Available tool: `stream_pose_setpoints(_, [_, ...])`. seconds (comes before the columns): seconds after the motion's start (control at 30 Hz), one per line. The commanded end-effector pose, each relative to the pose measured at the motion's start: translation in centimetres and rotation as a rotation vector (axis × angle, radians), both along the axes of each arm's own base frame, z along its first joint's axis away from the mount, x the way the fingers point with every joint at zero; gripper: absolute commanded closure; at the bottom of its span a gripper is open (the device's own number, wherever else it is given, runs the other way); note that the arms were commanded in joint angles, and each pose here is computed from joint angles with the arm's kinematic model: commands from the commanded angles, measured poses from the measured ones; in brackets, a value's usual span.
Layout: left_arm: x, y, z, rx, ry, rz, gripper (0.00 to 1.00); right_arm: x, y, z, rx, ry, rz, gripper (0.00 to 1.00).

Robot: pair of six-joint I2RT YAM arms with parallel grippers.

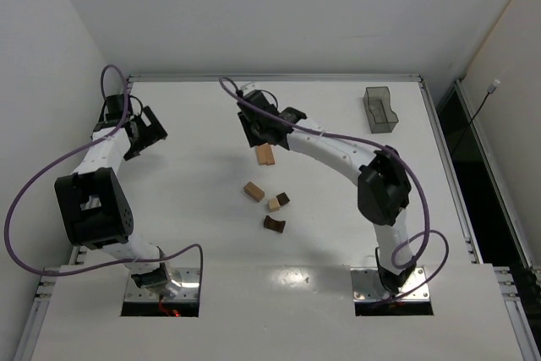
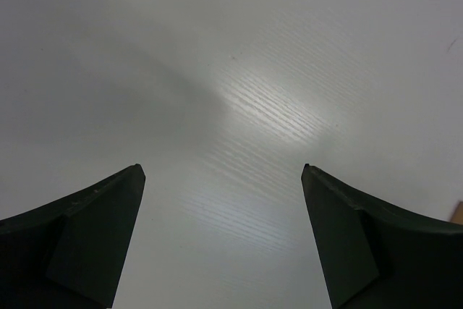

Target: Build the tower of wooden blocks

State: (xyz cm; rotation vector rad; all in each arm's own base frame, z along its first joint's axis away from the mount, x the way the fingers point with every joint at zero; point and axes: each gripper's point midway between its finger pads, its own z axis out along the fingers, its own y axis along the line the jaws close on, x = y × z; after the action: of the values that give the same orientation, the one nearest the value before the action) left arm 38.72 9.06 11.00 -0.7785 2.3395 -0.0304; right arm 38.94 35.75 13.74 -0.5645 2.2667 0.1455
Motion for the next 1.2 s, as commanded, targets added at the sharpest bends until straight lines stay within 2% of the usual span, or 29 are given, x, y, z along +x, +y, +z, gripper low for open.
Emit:
stream_pose_setpoints(0.0, [0.3,0.8,1.9,0.01,-0.068,0.042,0.12,1.2,-1.7,-1.7,0.036,0.063,-0.134,1.0])
stream_pose_setpoints(0.23, [0.9,0.7,2.1,0.002,-0.074,0.034,0.12,2.9,-3.8,-5.8,0.106,0.222,-0.202,1.0])
stream_pose_setpoints(0.57, [0.9,0.5,1.4,-0.008,-0.063,0.028,0.12,3.7,-2.4,-6.9,0.191,0.297,-0.158,1.0])
stream_pose_setpoints(1.17, [0.9,0.4,0.7,-0.015,-0.046,0.014,0.12,5.6,-1.7,-9.3,0.114,0.245,-0.156,1.0])
